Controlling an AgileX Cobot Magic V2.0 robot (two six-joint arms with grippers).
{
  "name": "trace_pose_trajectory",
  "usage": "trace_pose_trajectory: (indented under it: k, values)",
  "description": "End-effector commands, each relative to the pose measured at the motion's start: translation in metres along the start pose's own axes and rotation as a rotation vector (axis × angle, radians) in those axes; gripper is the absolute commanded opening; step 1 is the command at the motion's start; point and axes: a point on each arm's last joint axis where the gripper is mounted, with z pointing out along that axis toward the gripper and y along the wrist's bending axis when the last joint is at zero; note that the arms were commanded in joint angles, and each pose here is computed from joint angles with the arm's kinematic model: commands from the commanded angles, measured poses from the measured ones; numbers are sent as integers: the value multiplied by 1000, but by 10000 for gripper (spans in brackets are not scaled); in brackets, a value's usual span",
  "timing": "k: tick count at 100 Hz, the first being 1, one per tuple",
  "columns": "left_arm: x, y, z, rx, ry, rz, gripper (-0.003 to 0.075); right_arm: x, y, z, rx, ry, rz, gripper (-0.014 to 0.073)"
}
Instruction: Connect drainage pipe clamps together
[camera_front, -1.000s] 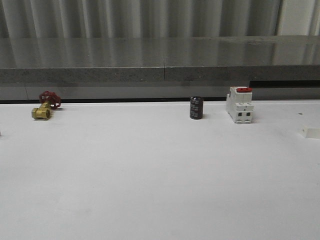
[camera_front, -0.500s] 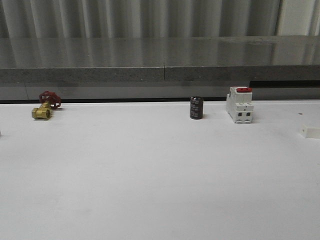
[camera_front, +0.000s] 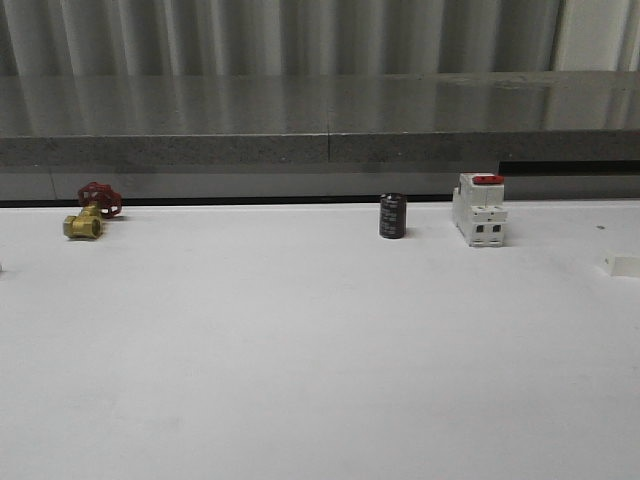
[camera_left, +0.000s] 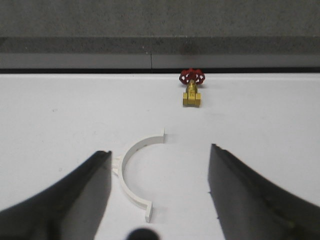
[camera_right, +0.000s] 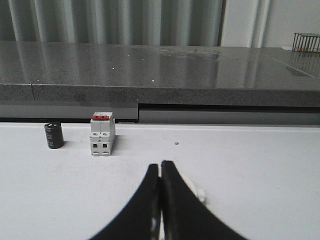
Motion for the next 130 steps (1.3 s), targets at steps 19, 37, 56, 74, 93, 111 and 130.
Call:
trace_pose_trajectory:
  k: [19, 37, 56, 74, 93, 111, 130]
  values:
    - [-17, 0, 42, 9, 146, -16, 532, -14, 0, -2, 8, -115, -13, -67]
    - [-24, -2, 77, 22, 346, -38, 532, -14, 0, -2, 8, -115, -13, -67]
    - [-27, -1, 117, 24, 562, -37, 532, -14, 0, -2, 8, -115, -13, -67]
    - [-27, 19, 157, -25, 673, -96, 528, -14, 0, -2, 8, -115, -13, -67]
    - [-26, 40, 188, -63, 770, -145, 528, -14, 0, -2, 8, -115, -13, -67]
    - [-23, 45, 214, -68, 827, -143, 524, -14, 0, -2, 8, -115, -13, -67]
    - [-18, 48, 239, -71, 849, -135, 524, -14, 0, -2, 8, -115, -13, -67]
